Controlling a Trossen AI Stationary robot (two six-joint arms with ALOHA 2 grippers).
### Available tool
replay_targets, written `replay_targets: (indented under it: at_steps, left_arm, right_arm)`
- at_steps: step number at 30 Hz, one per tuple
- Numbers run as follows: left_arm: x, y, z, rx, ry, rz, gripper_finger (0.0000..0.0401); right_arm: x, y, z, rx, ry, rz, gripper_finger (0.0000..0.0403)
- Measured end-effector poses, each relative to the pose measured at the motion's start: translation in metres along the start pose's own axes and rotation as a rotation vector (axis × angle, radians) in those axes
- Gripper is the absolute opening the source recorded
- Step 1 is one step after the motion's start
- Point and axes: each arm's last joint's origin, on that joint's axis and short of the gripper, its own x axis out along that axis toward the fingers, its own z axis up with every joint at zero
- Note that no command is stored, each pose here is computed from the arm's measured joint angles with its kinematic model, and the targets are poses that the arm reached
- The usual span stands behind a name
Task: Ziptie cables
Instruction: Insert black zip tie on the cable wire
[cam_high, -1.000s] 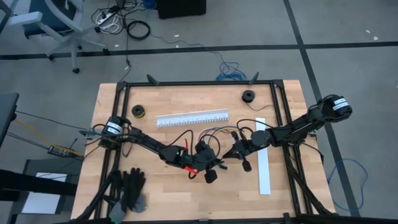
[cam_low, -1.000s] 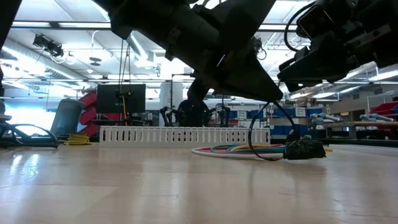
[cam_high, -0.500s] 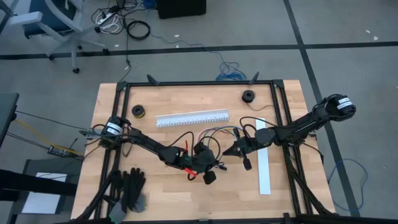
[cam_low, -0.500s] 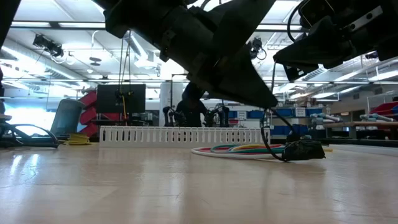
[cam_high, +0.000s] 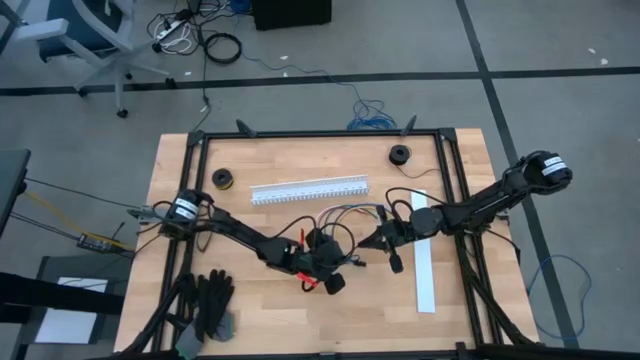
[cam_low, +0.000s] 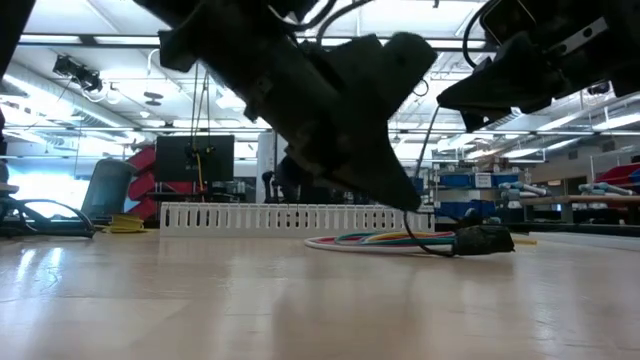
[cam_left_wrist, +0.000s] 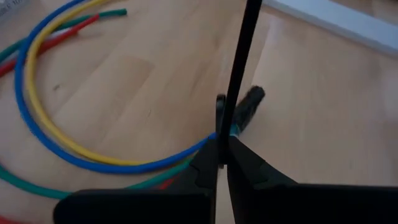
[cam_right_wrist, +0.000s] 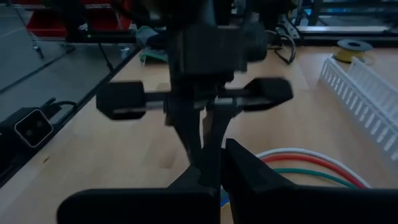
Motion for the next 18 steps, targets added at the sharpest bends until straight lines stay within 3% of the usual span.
replay_targets:
  at_steps: [8, 18]
  left_arm:
    - [0.017, -0.001, -0.014, -0.048, -0.011, -0.016, 0.0]
    - [0.018, -0.001, -0.014, -0.05, -0.016, -0.021, 0.0]
  right_arm:
    - [-0.001, 0.005, 0.003, -0.019, -0.036, -0.02, 0.0]
    - [-0.007, 0.015, 0.011, -0.072, -0.1, -0.065, 0.0]
